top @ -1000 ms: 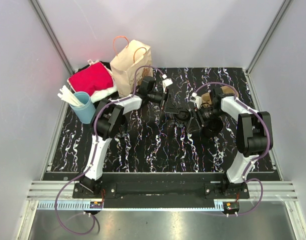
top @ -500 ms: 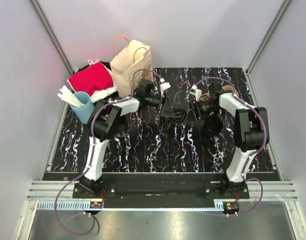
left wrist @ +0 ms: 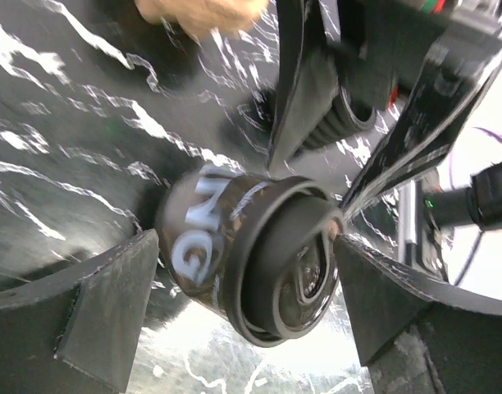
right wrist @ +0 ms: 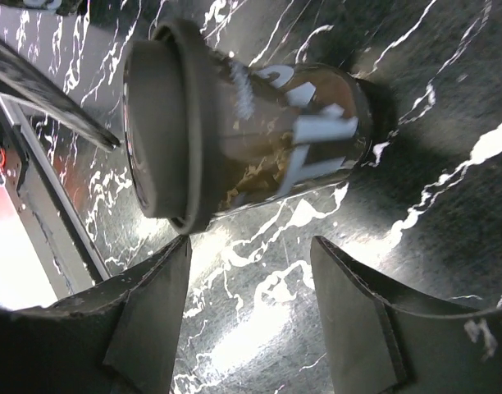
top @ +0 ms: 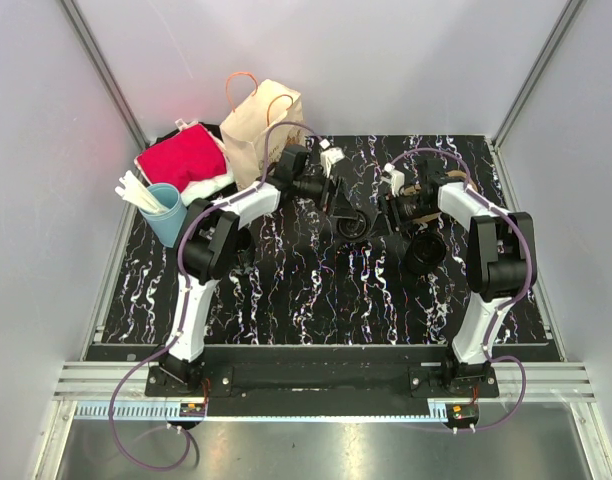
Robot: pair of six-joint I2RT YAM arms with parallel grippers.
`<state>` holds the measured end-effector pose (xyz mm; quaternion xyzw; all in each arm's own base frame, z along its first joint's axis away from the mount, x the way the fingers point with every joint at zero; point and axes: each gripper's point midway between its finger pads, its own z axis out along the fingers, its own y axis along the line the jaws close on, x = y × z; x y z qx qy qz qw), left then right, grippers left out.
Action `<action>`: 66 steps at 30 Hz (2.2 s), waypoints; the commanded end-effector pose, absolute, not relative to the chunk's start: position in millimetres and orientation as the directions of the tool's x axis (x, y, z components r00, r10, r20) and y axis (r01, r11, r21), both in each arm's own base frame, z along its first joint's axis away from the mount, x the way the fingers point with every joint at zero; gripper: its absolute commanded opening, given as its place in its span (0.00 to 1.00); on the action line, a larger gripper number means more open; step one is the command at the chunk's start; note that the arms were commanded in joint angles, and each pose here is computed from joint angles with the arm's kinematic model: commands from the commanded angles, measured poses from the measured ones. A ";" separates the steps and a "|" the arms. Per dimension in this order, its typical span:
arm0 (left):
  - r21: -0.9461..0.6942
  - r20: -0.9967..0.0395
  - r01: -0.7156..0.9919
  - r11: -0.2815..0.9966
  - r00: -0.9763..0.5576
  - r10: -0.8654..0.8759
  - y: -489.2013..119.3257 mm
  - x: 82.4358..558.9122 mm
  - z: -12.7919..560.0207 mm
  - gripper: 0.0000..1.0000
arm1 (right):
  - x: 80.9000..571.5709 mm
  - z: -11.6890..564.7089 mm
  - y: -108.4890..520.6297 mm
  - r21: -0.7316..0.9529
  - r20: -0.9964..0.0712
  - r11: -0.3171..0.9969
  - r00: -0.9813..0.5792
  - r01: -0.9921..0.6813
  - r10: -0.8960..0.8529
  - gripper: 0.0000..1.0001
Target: Pack the takeout coffee
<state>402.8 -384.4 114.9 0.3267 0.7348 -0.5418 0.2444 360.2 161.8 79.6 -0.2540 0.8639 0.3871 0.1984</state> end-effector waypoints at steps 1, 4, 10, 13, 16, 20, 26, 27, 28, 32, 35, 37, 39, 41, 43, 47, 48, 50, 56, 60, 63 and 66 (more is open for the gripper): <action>-0.547 -0.781 0.791 0.275 -0.600 0.174 -389.3 433.8 146.9 0.91 | 388.6 93.0 164.5 0.515 -0.599 0.591 -0.754 -0.621 -0.270 0.66; -0.540 -0.782 0.787 0.298 -0.600 0.169 -390.4 438.4 149.0 0.91 | 395.5 93.3 164.4 0.508 -0.604 0.602 -0.753 -0.616 -0.261 0.67; -0.534 -0.769 0.774 0.341 -0.612 0.186 -388.7 440.8 138.1 0.91 | 405.7 94.2 165.3 0.496 -0.619 0.605 -0.742 -0.623 -0.256 0.69; -0.528 -0.763 0.765 0.368 -0.618 0.191 -386.7 445.2 132.2 0.91 | 409.3 95.1 165.2 0.484 -0.631 0.603 -0.731 -0.634 -0.262 0.71; -0.529 -0.751 0.755 0.388 -0.629 0.200 -386.6 448.2 126.2 0.91 | 410.9 96.7 166.3 0.479 -0.642 0.591 -0.718 -0.649 -0.268 0.76; -0.520 -0.749 0.746 0.415 -0.632 0.198 -385.6 453.9 122.9 0.90 | 414.0 97.3 167.5 0.480 -0.649 0.579 -0.711 -0.659 -0.271 0.81; -0.501 -0.747 0.741 0.447 -0.631 0.208 -382.4 458.5 117.2 0.90 | 416.1 100.1 170.8 0.489 -0.652 0.556 -0.705 -0.672 -0.278 0.87; -0.494 -0.753 0.746 0.447 -0.624 0.209 -380.7 458.0 121.0 0.90 | 418.1 103.7 171.7 0.492 -0.654 0.554 -0.705 -0.672 -0.275 0.88; -0.479 -0.764 0.757 0.444 -0.609 0.213 -378.8 458.9 123.9 0.90 | 413.5 106.1 174.4 0.511 -0.647 0.536 -0.711 -0.672 -0.275 0.89; -0.437 -0.811 0.807 0.397 -0.545 0.214 -364.6 461.7 150.2 0.90 | 408.6 113.7 176.2 0.426 -0.706 0.500 -0.623 -0.754 -0.338 0.95; -0.415 -0.833 0.831 0.370 -0.510 0.213 -348.1 464.2 176.0 0.90 | 411.6 122.8 170.8 0.271 -0.773 0.464 -0.478 -0.843 -0.416 1.00; -0.375 -0.862 0.860 0.347 -0.461 0.212 -339.9 462.3 199.0 0.91 | 418.3 128.4 167.5 0.163 -0.797 0.448 -0.385 -0.879 -0.466 1.00; -0.343 -0.880 0.876 0.338 -0.426 0.211 -330.6 456.2 220.6 0.93 | 426.2 134.8 165.4 0.078 -0.812 0.415 -0.299 -0.906 -0.502 1.00; -0.298 -0.894 0.892 0.339 -0.385 0.229 -324.2 451.7 232.4 0.95 | 431.9 139.5 166.0 0.016 -0.817 0.387 -0.236 -0.922 -0.526 1.00; -0.256 -0.911 0.905 0.340 -0.344 0.229 -319.2 445.8 253.4 0.95 | 440.3 146.2 174.0 -0.045 -0.817 0.353 -0.169 -0.934 -0.551 1.00; -0.238 -0.919 0.909 0.343 -0.325 0.224 -303.0 434.2 279.5 0.99 | 447.6 155.0 198.4 -0.115 -0.816 0.251 -0.052 -0.961 -0.575 1.00; -0.229 -0.924 0.911 0.343 -0.314 0.218 -298.6 430.1 289.9 0.99 | 445.6 150.5 208.8 -0.130 -0.813 0.208 -0.016 -0.970 -0.582 1.00; -0.243 -0.919 0.905 0.348 -0.330 0.215 -286.7 423.0 297.3 0.99 | 450.5 153.5 220.1 -0.157 -0.811 0.179 0.024 -0.971 -0.584 1.00; -0.279 -0.883 0.877 0.391 -0.395 0.255 -264.6 400.6 270.1 0.99 | 439.9 131.9 255.6 -0.155 -0.787 0.012 0.116 -0.988 -0.606 1.00; -0.298 -0.863 0.862 0.411 -0.427 0.269 -258.9 396.5 252.3 0.99 | 427.4 110.7 259.5 -0.164 -0.752 -0.055 0.161 -0.985 -0.639 1.00; -0.314 -0.849 0.852 0.419 -0.449 0.277 -255.1 397.3 246.0 0.99 | 420.1 101.4 262.2 -0.176 -0.736 -0.109 0.204 -0.978 -0.646 1.00; -0.328 -0.837 0.845 0.422 -0.467 0.285 -255.5 401.2 242.3 0.99 | 416.1 93.0 266.8 -0.191 -0.720 -0.158 0.247 -0.969 -0.648 1.00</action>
